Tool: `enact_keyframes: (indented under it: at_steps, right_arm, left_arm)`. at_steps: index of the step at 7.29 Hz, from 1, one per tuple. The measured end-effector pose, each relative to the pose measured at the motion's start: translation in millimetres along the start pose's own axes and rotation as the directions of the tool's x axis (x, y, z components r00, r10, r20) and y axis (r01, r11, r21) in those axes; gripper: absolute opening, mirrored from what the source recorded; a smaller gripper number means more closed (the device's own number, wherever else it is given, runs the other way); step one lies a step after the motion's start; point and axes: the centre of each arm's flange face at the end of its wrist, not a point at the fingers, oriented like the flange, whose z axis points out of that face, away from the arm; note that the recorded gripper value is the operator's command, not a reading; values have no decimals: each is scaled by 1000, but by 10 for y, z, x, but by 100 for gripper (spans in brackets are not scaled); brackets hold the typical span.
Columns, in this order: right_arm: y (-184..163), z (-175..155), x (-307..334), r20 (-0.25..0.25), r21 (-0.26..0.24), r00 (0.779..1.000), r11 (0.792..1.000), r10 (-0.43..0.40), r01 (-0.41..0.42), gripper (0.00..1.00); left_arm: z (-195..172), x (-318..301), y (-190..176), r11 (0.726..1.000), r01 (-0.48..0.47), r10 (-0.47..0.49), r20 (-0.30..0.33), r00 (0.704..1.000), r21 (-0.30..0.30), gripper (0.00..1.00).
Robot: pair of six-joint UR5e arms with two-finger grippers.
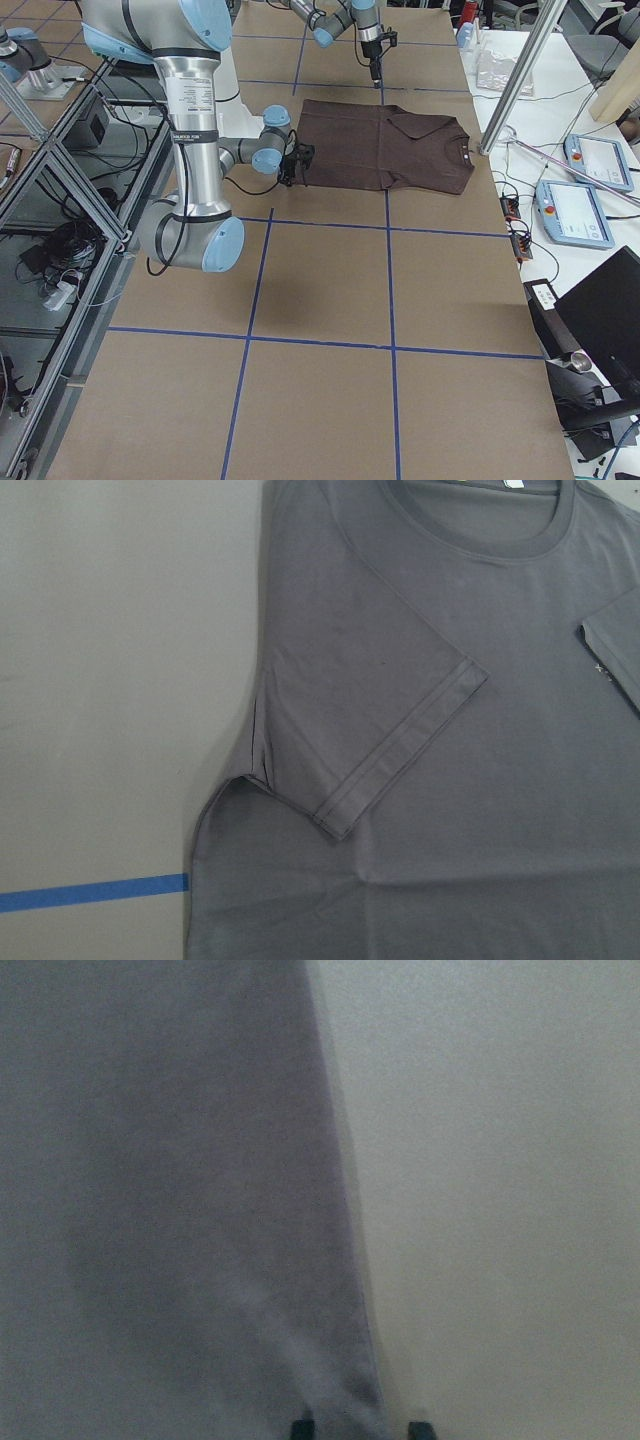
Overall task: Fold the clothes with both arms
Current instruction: 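Move the left gripper down to the other hem corner nearest the robot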
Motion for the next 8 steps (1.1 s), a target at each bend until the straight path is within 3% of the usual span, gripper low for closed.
enact_keyframes:
  at_steps: [2, 6, 8]
  right_arm:
    - [2, -15, -9, 3, -1, 1000, 1000, 0, 0, 0]
    - [-6, -131, -46, 22, 6, 1000, 1000, 5, -6, 0]
    - [3, -319, -106, 58, 3, 998, 1000, 3, -3, 0]
  left_arm:
    - [10, 1, -1, 1000, 1, -1, 0, 1000, 0, 100]
    - [-15, 16, 6, 999, 51, -51, -3, 999, -2, 100]
    - [-154, -161, 270, 984, 172, -173, -6, 985, -32, 100]
